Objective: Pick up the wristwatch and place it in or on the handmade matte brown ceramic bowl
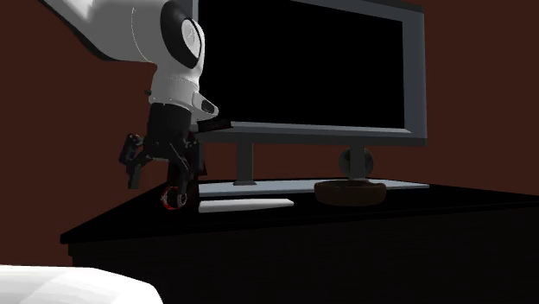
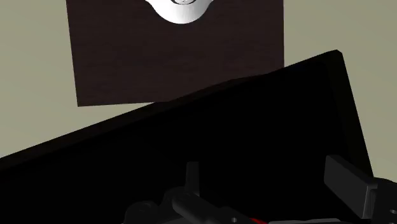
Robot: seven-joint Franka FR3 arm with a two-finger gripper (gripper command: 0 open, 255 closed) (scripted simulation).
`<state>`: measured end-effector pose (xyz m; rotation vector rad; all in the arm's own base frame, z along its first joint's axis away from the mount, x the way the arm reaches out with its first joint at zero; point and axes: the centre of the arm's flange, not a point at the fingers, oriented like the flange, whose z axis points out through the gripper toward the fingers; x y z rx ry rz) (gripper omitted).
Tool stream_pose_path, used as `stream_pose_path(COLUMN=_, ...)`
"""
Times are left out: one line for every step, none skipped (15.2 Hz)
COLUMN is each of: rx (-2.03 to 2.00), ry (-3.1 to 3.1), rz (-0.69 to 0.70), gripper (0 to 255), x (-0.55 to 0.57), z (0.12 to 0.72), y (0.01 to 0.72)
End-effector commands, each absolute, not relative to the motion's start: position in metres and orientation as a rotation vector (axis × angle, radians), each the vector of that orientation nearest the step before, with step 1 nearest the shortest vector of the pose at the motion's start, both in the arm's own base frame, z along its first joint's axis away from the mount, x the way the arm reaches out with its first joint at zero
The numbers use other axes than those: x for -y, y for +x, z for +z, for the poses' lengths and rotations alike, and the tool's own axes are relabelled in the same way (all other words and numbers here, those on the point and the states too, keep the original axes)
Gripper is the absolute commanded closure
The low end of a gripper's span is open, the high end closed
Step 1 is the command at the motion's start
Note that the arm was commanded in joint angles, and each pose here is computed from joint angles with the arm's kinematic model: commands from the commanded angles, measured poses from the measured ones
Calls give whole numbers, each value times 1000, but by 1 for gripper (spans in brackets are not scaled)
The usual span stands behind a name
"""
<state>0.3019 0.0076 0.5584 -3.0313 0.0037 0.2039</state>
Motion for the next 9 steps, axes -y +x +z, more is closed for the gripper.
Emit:
stream_pose_path(rx=-4, ry=-3031, rz=204, gripper=0, x=-8, z=558, y=302)
stream_pose_path(rx=-59, ry=-3014, rz=155, gripper=0, x=-4, z=560, y=310)
stream_pose_path(rx=-114, ry=-2994, rz=106, gripper=0, x=0, z=562, y=317)
stream_pose_path(rx=-169, ry=-2973, rz=58, gripper=0, x=4, z=564, y=325)
stream_pose_path(rx=-222, ry=-2950, rz=11, gripper=0, x=9, z=566, y=332)
stream_pose_path(rx=-256, ry=-2935, rz=-20, gripper=0, x=12, z=568, y=337)
stream_pose_path(rx=-256, ry=-2935, rz=-20, gripper=0, x=11, z=562, y=337)
stream_pose_path(rx=-256, ry=-2935, rz=-20, gripper=0, x=10, z=557, y=337)
stream_pose_path(rx=-256, ry=-2935, rz=-20, gripper=0, x=9, z=552, y=337)
